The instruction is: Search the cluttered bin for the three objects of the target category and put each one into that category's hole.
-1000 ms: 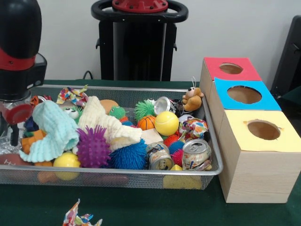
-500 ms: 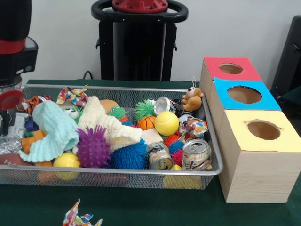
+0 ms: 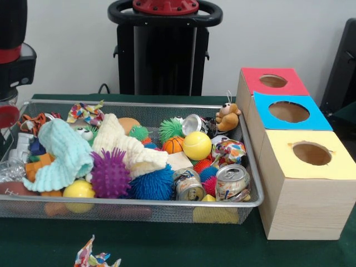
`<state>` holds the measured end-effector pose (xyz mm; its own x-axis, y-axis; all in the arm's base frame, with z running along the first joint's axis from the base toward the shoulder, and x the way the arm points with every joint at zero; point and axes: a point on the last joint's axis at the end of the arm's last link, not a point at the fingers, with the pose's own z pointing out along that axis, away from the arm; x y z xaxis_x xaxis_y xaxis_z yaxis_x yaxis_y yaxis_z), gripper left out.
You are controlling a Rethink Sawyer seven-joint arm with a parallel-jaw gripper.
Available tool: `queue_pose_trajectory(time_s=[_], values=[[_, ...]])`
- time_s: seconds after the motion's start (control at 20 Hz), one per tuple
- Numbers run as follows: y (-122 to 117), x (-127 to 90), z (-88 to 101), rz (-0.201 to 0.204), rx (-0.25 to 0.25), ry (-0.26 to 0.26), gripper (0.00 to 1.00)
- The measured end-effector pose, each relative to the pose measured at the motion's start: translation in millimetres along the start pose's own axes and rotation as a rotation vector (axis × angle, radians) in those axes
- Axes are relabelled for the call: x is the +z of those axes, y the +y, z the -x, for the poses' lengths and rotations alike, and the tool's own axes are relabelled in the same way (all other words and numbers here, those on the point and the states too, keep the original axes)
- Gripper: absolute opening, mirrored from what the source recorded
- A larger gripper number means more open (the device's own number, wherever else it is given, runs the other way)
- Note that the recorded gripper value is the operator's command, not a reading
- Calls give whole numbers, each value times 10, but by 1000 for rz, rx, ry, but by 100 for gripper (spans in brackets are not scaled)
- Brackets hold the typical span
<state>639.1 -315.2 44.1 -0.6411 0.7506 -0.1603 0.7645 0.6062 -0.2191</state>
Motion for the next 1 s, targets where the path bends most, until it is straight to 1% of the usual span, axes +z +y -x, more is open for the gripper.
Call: queue_pose_trajectory(time_s=[0.2, 0.45, 0.5, 0.65, 0.85, 0.9, 1.0], values=[[-6, 20, -32, -1, 0, 7, 100], [-12, 63, -128, -4, -3, 28, 100], [-10, 88, -194, -4, -4, 42, 100], [10, 126, -301, -1, -9, 63, 100], [47, 157, -394, 5, -14, 82, 100], [76, 177, -447, 10, -18, 93, 100], [102, 196, -476, 15, -20, 99, 100]])
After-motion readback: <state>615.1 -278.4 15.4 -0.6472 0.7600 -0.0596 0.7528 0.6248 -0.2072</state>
